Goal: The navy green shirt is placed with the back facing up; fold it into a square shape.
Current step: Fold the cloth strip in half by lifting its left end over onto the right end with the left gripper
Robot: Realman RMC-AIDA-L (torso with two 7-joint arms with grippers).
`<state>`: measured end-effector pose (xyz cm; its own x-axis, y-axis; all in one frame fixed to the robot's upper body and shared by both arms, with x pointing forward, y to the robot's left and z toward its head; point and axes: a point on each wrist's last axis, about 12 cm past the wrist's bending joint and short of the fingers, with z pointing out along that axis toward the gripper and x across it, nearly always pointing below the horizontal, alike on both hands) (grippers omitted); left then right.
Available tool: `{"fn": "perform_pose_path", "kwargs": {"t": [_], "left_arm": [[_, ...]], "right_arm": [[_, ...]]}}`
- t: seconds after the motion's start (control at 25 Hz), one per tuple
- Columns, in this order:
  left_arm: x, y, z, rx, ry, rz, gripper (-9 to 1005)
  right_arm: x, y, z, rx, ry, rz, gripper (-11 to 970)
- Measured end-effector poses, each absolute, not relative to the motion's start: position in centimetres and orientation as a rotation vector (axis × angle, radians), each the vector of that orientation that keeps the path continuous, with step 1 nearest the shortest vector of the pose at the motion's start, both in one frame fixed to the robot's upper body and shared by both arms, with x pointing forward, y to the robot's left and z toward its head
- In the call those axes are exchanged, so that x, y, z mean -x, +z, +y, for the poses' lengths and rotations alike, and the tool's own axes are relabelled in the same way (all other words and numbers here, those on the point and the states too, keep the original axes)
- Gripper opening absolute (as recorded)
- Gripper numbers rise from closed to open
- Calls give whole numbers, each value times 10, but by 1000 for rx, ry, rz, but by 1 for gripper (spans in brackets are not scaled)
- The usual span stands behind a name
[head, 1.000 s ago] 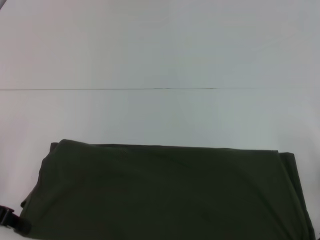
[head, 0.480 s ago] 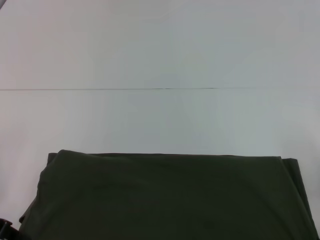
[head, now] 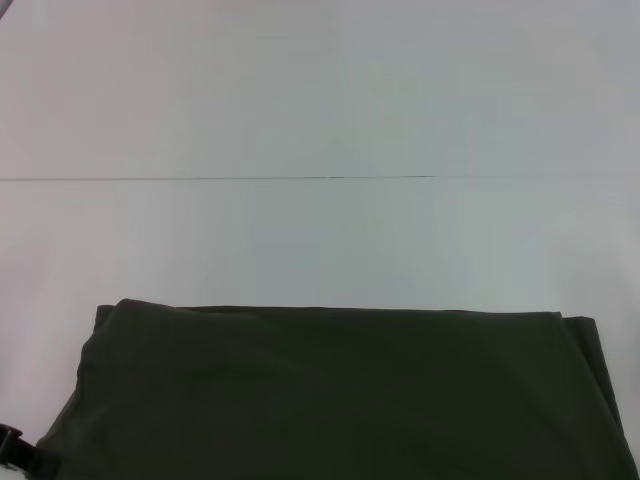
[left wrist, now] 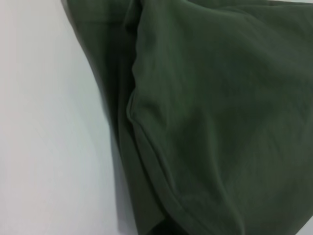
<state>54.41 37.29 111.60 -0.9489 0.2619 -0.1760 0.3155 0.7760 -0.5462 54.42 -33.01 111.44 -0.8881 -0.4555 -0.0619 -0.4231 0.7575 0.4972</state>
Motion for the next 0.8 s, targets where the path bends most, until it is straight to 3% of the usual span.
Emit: {"fn": "perform_pose_path", "kwargs": {"t": [0.4,0.52,0.72,0.8], "left_arm": [[-544,1117,373,-426,-920,2861,14],[-543,1120,377,-377,-913,2854,20],[-541,1124,384,-303,-902,2869,35],[-541,1125,385,-288,-904,2867,43]], "right_arm": [[-549,1147,-349,-738,-847,-2990,475],[-550,1158,-358,-752,-927,-3053,689],[-554,1168,-355,-969,-1237,-3129,882],[-555,1165,-345,-1111,-1416,-3099,882]]}}
